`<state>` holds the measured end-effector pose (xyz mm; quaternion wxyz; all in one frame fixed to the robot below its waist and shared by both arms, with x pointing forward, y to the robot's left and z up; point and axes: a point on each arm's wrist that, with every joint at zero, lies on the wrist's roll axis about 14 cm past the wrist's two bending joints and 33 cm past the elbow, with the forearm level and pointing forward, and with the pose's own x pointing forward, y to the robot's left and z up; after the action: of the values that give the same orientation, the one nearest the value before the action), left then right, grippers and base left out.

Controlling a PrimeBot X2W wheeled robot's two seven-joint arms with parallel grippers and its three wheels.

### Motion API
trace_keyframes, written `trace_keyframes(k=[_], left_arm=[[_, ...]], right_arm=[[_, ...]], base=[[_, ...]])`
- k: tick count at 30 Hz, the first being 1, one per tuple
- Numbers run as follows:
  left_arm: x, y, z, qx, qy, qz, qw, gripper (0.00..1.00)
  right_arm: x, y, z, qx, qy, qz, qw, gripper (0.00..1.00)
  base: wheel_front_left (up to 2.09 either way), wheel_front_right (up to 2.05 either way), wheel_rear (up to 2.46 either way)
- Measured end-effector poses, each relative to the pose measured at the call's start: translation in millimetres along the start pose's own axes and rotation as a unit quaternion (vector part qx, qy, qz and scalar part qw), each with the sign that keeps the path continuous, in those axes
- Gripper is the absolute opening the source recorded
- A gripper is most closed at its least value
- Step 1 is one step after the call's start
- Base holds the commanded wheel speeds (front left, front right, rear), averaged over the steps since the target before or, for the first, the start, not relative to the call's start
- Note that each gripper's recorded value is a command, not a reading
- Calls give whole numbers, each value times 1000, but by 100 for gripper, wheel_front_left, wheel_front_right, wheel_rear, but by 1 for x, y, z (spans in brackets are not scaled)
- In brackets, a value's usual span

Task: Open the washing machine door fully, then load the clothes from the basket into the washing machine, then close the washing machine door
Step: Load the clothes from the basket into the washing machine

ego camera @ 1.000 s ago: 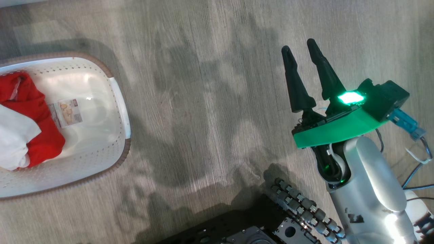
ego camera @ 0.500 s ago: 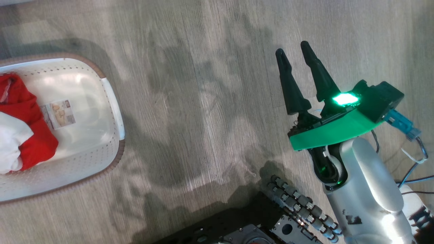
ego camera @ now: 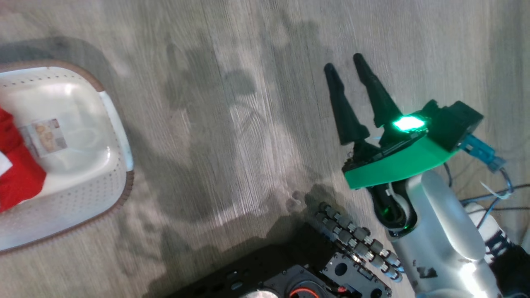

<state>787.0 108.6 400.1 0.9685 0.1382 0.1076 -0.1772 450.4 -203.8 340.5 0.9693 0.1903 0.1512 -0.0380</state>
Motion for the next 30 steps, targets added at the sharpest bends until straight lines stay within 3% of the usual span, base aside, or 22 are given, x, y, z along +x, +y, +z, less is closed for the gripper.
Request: trace_keyframes(k=[5, 10, 14, 18, 22, 23, 24, 25, 30], left_arm=[[18, 16, 36, 20, -68, 25, 997, 0], [33, 22, 60, 0, -132, 40, 990, 0], [43, 9, 44, -10, -129, 32, 991, 0], [50, 1, 22, -66, -111, 27, 991, 0], [52, 2, 1, -89, -91, 34, 991, 0], [53, 4, -2, -105, -87, 37, 990, 4], [53, 5, -2, -107, -90, 39, 989, 56], [52, 6, -1, -105, -96, 39, 989, 100], [52, 1, 5, -102, -109, 32, 988, 100]], right_arm=[[2, -1, -7, 5, 11, 1, 1000, 100], [2, -9, -11, 0, 17, -11, 1000, 100], [2, -12, -13, 2, 21, -15, 1000, 100], [3, -11, -17, 4, 23, -14, 1000, 100], [4, -12, -20, 6, 26, -14, 1000, 100], [4, -12, -20, 6, 26, -15, 1000, 100], [5, -12, -20, 6, 27, -15, 1000, 100], [5, -12, -21, 6, 27, -15, 999, 100], [7, -10, -19, 6, 24, -11, 1000, 100]], base=[[0, 0, 0], [0, 0, 0], [0, 0, 0], [0, 0, 0], [0, 0, 0], [0, 0, 0], [0, 0, 0], [0, 0, 0], [0, 0, 0]])
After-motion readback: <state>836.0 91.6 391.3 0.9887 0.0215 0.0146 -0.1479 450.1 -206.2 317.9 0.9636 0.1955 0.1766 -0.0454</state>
